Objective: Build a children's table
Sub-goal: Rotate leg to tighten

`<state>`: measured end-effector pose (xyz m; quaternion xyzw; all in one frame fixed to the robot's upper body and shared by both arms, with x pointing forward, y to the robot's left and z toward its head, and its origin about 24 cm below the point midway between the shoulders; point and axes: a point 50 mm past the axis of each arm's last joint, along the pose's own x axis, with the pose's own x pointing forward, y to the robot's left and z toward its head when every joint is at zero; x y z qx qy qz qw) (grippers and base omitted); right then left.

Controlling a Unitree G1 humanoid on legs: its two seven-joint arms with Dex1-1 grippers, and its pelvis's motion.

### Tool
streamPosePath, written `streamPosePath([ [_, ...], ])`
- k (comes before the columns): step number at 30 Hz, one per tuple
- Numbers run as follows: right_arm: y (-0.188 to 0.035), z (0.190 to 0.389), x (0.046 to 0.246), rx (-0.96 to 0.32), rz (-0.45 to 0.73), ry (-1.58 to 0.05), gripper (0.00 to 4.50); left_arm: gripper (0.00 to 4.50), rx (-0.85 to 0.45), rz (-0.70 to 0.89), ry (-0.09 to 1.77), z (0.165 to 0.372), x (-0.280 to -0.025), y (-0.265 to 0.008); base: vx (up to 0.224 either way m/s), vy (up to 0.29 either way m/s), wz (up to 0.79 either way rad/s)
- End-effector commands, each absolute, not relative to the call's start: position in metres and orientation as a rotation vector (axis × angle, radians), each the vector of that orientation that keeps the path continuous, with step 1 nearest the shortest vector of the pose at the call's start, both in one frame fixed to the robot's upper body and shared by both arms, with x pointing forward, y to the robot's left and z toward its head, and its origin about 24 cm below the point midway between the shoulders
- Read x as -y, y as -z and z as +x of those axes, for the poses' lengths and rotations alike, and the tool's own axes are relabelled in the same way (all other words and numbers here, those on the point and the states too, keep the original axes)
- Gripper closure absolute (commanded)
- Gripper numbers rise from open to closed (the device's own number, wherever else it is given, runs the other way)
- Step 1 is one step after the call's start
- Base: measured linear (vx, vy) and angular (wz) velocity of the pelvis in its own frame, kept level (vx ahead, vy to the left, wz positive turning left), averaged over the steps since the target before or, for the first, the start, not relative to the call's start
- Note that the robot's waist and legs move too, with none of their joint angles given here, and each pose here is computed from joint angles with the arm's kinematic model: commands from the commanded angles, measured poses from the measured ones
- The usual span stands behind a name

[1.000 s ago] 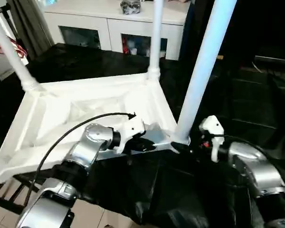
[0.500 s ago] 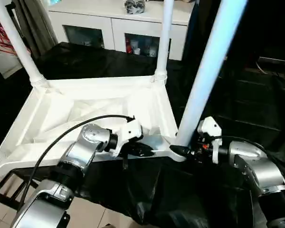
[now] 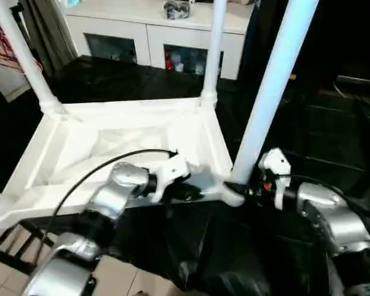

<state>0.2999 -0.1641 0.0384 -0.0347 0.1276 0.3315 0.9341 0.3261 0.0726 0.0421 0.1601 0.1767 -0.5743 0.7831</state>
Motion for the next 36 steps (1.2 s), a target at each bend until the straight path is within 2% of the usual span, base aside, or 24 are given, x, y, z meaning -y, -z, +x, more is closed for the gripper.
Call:
streamPosePath([
  [1, -0.003, 0.285, 0.131, -0.396, -0.008, -0.715, 2.47, 4.50, -0.272, 0.328, 1.048, 0.347, -0.059, -0.066, 0.000, 0.000, 0.00],
  [4, 0.000, 0.291, 0.120, -0.404, 0.008, -0.613, 2.50, 4.50, -0.267, 0.309, 0.977, 0.351, -0.049, -0.068, 0.000, 0.000, 0.00],
  [5, 0.000, 0.296, 0.110, -0.410, 0.031, -0.577, 2.50, 4.50, -0.264, 0.301, 0.957, 0.352, -0.042, -0.068, 0.000, 0.000, 0.00],
  [6, -0.003, 0.300, 0.098, -0.405, 0.055, -0.565, 2.50, 4.50, -0.259, 0.292, 0.951, 0.351, -0.034, -0.068, 0.000, 0.000, 0.00],
  [9, -0.009, 0.304, 0.088, -0.379, 0.053, -0.580, 2.50, 4.50, -0.255, 0.289, 0.969, 0.349, -0.027, -0.068, 0.000, 0.000, 0.00],
  [10, -0.012, 0.305, 0.088, -0.359, 0.058, -0.599, 1.95, 4.50, -0.246, 0.300, 1.003, 0.347, -0.027, -0.067, 0.000, 0.000, 0.00],
  [12, -0.013, 0.305, 0.089, -0.354, 0.071, -0.604, 1.76, 4.50, -0.244, 0.304, 1.020, 0.346, -0.027, -0.066, 0.000, 0.000, 0.00],
  [13, -0.014, 0.304, 0.092, -0.353, 0.084, -0.617, 1.76, 4.50, -0.239, 0.308, 1.043, 0.345, -0.029, -0.065, 0.000, 0.000, 0.00],
  [14, -0.015, 0.303, 0.097, -0.351, 0.083, -0.634, 1.52, 4.50, -0.243, 0.312, 1.072, 0.343, -0.034, -0.064, 0.000, 0.000, 0.00],
  [16, -0.015, 0.302, 0.100, -0.351, 0.078, -0.647, 1.36, 4.50, -0.246, 0.319, 1.089, 0.342, -0.037, -0.062, 0.000, 0.000, 0.00],
  [19, -0.018, 0.302, 0.112, -0.351, 0.022, -0.696, 1.27, 4.50, -0.249, 0.331, 1.135, 0.338, -0.049, -0.060, 0.000, 0.000, 0.00],
  [20, -0.019, 0.300, 0.117, -0.353, 0.011, -0.734, 1.11, 4.50, -0.245, 0.334, 1.162, 0.336, -0.053, -0.060, 0.000, 0.000, 0.00],
  [24, -0.024, 0.297, 0.128, -0.358, 0.001, -0.802, 1.11, 4.50, -0.233, 0.338, 1.255, 0.329, -0.060, -0.060, 0.000, 0.000, 0.00],
  [31, -0.033, 0.289, 0.156, -0.372, -0.094, -0.973, 1.11, 4.50, -0.261, 0.367, 1.384, 0.318, -0.081, -0.059, 0.000, 0.000, 0.00],
  [32, -0.034, 0.289, 0.157, -0.373, -0.095, -0.981, 1.33, 4.50, -0.262, 0.368, 1.387, 0.317, -0.081, -0.059, 0.000, 0.000, 0.00],
  [36, -0.037, 0.283, 0.163, -0.389, -0.105, -1.055, 1.58, 4.50, -0.285, 0.381, 1.431, 0.312, -0.090, -0.057, 0.000, 0.000, 0.00],
])
